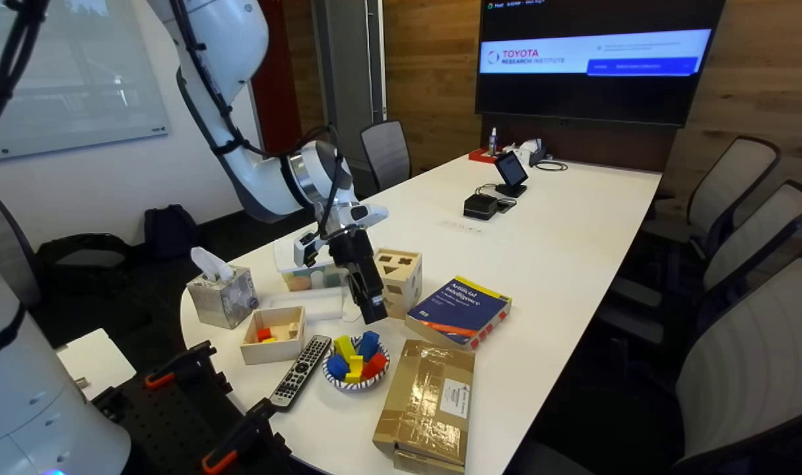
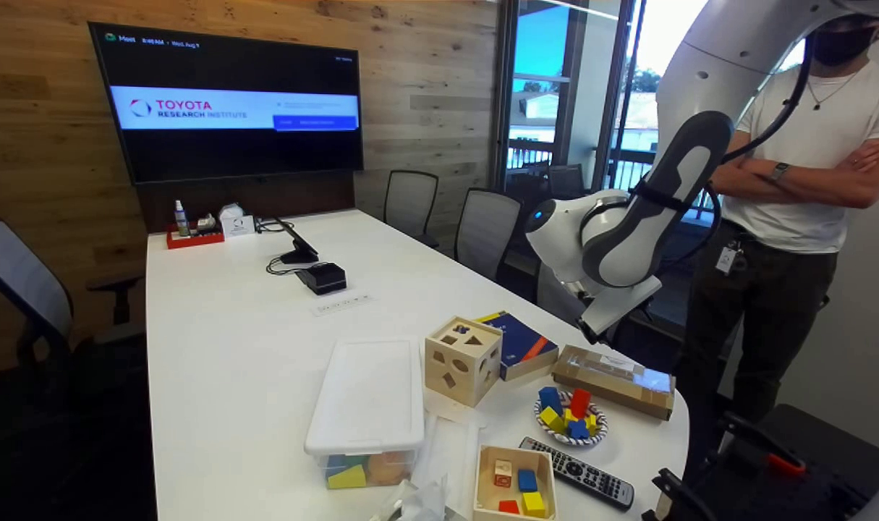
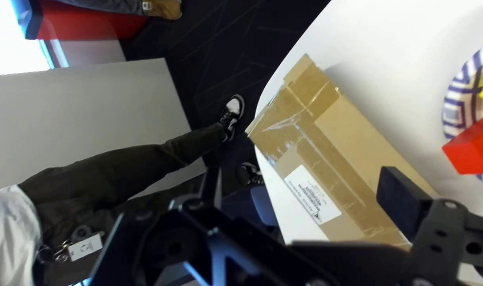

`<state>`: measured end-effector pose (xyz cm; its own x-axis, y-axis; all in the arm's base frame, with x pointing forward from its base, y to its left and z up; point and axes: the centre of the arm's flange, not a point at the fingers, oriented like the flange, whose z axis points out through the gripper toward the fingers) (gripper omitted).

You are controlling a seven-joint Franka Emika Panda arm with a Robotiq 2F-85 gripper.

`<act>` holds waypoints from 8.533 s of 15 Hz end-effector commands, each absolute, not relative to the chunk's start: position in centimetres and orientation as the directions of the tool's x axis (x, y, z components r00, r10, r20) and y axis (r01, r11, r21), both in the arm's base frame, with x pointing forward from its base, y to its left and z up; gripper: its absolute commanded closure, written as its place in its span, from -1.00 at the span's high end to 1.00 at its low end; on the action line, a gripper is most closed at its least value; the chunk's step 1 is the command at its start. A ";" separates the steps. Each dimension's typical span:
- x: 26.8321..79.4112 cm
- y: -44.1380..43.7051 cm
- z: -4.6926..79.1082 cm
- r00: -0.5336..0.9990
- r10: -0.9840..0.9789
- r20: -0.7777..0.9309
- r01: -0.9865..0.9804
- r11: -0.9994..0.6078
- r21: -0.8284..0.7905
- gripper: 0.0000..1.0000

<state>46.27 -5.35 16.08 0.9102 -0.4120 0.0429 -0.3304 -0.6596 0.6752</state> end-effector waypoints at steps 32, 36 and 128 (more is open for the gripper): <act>47.9 -5.3 13.5 0.741 -0.375 -0.556 -0.234 -0.922 0.309 1.00; 48.4 -4.9 13.6 0.717 -0.364 -0.594 -0.201 -0.925 0.324 1.00; 54.7 -8.0 9.6 0.878 -0.469 0.099 -0.447 -0.725 0.524 1.00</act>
<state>53.52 -6.81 9.36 0.8975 -0.4288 0.1029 -0.4157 -0.7447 0.5221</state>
